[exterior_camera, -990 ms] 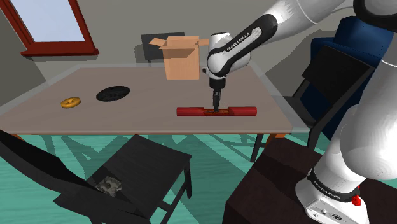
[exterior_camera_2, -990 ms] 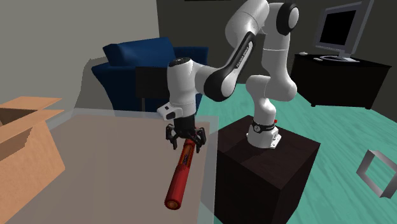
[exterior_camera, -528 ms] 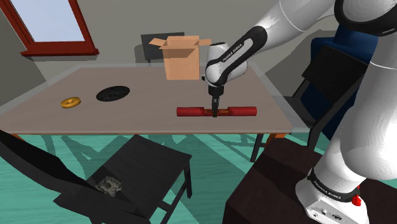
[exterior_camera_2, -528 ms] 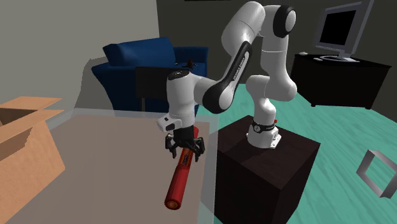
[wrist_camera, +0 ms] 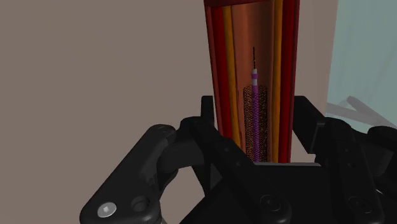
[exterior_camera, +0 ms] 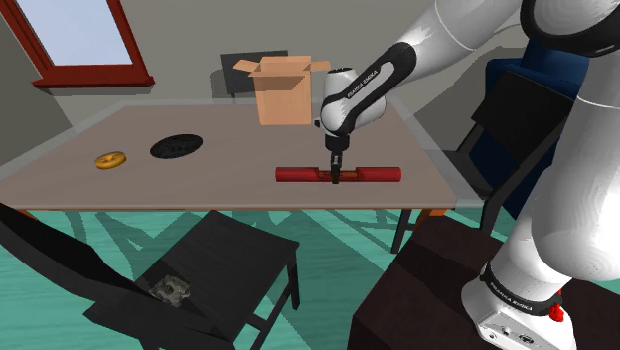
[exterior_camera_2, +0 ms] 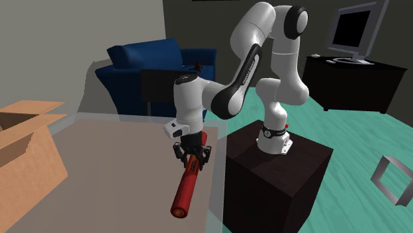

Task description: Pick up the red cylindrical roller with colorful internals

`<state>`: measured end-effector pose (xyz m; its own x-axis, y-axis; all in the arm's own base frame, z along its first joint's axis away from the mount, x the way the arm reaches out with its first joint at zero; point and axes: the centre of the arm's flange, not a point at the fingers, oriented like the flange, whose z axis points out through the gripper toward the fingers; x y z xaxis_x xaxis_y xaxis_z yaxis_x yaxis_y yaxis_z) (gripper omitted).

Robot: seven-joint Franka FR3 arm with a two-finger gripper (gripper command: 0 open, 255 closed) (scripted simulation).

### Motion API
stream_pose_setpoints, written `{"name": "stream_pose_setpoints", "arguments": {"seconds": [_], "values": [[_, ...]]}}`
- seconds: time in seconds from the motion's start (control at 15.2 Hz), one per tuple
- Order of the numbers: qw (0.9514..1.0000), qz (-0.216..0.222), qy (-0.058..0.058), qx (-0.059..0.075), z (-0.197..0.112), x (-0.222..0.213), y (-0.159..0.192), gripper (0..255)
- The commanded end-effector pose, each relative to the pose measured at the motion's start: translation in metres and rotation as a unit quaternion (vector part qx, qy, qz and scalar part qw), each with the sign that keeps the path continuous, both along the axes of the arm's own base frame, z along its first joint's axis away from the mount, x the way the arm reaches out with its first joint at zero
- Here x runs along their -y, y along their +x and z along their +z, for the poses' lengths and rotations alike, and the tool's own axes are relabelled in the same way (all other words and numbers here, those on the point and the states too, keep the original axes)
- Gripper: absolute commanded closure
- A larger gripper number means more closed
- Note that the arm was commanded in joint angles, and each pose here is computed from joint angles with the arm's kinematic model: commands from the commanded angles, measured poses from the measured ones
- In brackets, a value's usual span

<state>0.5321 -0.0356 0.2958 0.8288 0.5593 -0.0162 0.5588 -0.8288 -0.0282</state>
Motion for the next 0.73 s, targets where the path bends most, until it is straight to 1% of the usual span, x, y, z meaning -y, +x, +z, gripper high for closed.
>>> {"name": "stream_pose_setpoints", "arguments": {"seconds": [0.0,0.13,0.66], "values": [[1.0000,0.000,0.000,0.000,0.000,0.000,0.000,255],[1.0000,0.000,0.000,0.000,-0.001,0.001,0.000,255],[1.0000,0.000,0.000,0.000,0.041,0.001,0.000,255]]}}
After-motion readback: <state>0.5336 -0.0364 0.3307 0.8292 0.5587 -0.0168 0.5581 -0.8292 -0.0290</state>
